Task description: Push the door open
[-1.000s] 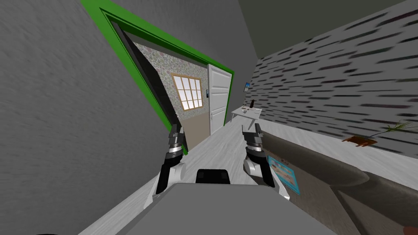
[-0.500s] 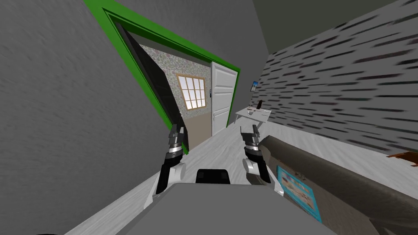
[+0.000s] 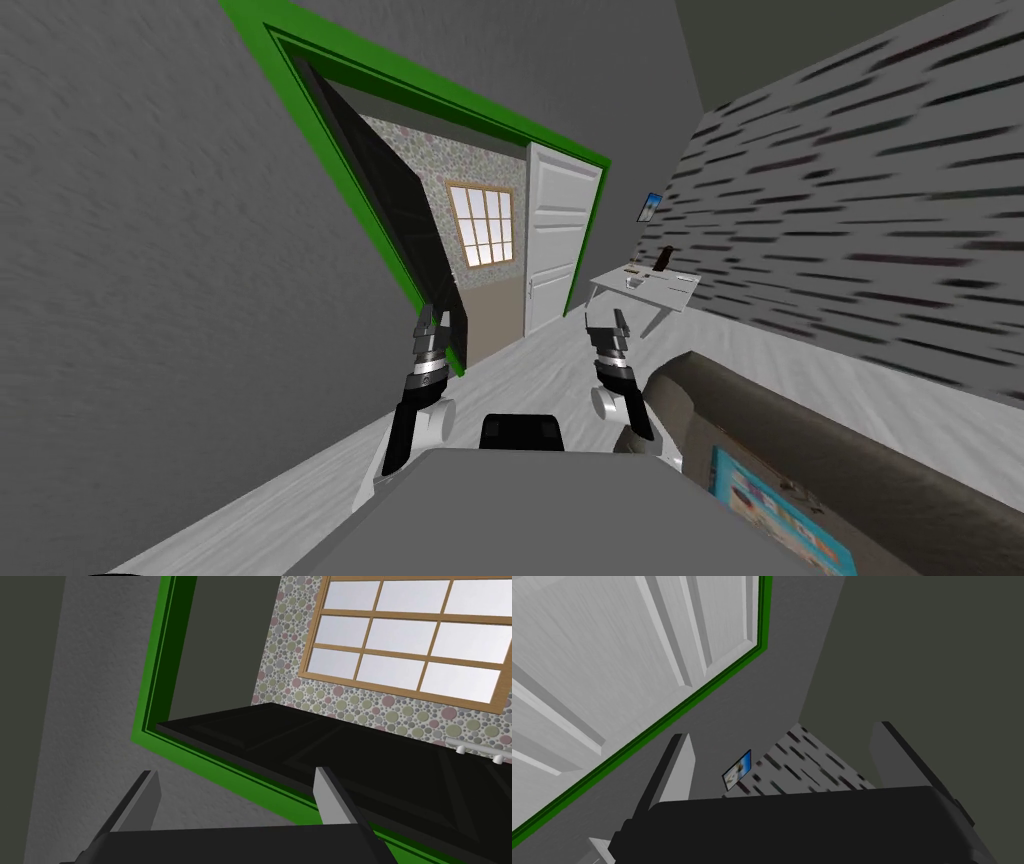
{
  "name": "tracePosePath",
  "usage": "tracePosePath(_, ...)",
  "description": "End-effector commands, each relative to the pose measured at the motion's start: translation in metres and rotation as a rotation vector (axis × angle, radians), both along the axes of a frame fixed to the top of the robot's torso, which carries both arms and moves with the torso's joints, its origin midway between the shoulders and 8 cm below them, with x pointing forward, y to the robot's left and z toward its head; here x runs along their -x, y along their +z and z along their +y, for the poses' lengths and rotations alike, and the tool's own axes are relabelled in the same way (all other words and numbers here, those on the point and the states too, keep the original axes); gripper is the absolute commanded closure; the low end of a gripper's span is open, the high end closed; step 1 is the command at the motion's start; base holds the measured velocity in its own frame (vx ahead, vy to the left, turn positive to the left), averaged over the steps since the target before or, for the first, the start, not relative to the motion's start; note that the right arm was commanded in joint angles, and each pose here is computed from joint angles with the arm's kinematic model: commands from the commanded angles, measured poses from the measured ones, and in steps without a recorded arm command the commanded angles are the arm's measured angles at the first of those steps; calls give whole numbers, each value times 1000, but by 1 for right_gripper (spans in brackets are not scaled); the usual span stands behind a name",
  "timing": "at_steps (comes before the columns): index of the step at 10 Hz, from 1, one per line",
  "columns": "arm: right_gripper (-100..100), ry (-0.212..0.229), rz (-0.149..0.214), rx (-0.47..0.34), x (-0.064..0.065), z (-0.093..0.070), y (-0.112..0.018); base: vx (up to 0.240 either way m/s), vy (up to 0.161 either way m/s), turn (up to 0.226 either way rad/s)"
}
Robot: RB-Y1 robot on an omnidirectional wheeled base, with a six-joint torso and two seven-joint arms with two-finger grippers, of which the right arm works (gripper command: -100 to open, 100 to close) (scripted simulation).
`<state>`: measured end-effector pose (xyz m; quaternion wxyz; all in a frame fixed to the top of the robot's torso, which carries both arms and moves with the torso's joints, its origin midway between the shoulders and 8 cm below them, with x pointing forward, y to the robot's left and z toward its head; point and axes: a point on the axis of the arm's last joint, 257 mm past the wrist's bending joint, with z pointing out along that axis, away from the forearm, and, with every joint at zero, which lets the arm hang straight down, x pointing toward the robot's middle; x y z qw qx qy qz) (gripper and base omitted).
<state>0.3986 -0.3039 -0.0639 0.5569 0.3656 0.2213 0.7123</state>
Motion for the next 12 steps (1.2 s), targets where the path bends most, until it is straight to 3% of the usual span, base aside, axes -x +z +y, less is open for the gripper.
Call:
tracePosePath(1,-100,21,17,-44,-7,-4,-12,102,-100,280)
tracePosePath(12,-100,88,85,-246,-35,-24,-71,69,-89,170)
